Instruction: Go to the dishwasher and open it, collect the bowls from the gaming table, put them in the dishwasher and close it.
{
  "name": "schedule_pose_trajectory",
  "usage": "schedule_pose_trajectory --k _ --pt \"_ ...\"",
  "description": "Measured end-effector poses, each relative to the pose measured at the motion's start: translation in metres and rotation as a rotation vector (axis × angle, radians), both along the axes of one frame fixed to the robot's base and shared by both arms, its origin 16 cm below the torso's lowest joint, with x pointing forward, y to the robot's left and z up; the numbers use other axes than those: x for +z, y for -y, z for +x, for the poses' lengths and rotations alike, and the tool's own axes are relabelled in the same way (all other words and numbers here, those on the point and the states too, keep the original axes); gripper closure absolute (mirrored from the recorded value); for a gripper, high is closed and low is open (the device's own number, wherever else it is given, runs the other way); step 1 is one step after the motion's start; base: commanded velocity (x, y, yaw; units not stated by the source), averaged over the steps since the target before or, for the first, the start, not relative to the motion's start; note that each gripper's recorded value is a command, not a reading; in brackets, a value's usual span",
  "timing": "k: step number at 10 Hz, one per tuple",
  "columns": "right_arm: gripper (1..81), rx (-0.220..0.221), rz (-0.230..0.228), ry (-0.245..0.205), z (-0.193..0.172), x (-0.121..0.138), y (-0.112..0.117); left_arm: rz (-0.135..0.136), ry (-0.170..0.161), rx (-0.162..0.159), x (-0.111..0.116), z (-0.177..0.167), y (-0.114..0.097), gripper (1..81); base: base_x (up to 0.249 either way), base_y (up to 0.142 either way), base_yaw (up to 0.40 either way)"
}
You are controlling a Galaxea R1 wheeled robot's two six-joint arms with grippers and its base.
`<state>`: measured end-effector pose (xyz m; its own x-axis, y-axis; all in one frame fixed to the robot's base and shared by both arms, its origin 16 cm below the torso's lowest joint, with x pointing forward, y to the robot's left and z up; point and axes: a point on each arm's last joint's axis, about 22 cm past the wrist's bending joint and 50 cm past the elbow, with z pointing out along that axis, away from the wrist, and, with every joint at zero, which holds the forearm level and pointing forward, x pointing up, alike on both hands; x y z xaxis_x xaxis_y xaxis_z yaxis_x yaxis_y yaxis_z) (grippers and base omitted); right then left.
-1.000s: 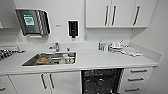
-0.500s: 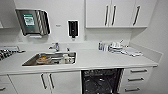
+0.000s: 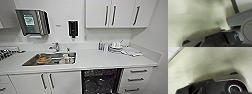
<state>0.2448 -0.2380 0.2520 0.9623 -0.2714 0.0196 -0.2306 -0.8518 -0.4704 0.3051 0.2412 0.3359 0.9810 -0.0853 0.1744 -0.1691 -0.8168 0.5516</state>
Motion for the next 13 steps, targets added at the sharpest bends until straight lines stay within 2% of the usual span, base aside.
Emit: schedule_pose_trajectory --k 2,3,6,8,9,11,13 --pt "1.0 0.014 -0.042 0.019 -0.008 -0.014 0.011 0.052 -0.016 0.027 -0.032 -0.016 -0.005 1.0 0.0 0.0 0.0" --pt "1.0 0.025 -0.054 0.029 -0.012 -0.022 0.006 0.082 -0.017 0.043 -0.048 -0.021 -0.009 1.0 0.0 0.0 0.0" --pt "1.0 0.047 -0.037 0.041 -0.055 -0.034 -0.014 0.144 -0.039 0.071 -0.086 -0.054 -0.003 1.0 0.0 0.0 0.0" --pt "1.0 0.058 0.017 0.03 -0.093 -0.033 -0.046 0.159 -0.058 0.079 -0.103 -0.076 0.015 1.0 0.0 0.0 0.0" --pt "1.0 0.07 0.036 0.036 -0.096 -0.033 -0.064 0.169 -0.065 0.081 -0.109 -0.084 0.022 1.0 0.0 0.0 0.0" --pt "1.0 0.096 0.022 0.051 -0.095 -0.037 -0.068 0.189 -0.064 0.089 -0.119 -0.089 0.031 1.0 0.0 0.0 0.0" --pt "1.0 0.107 0.0 0.045 -0.101 -0.042 -0.071 0.182 -0.07 0.09 -0.121 -0.098 0.044 1.0 0.0 0.0 0.0"
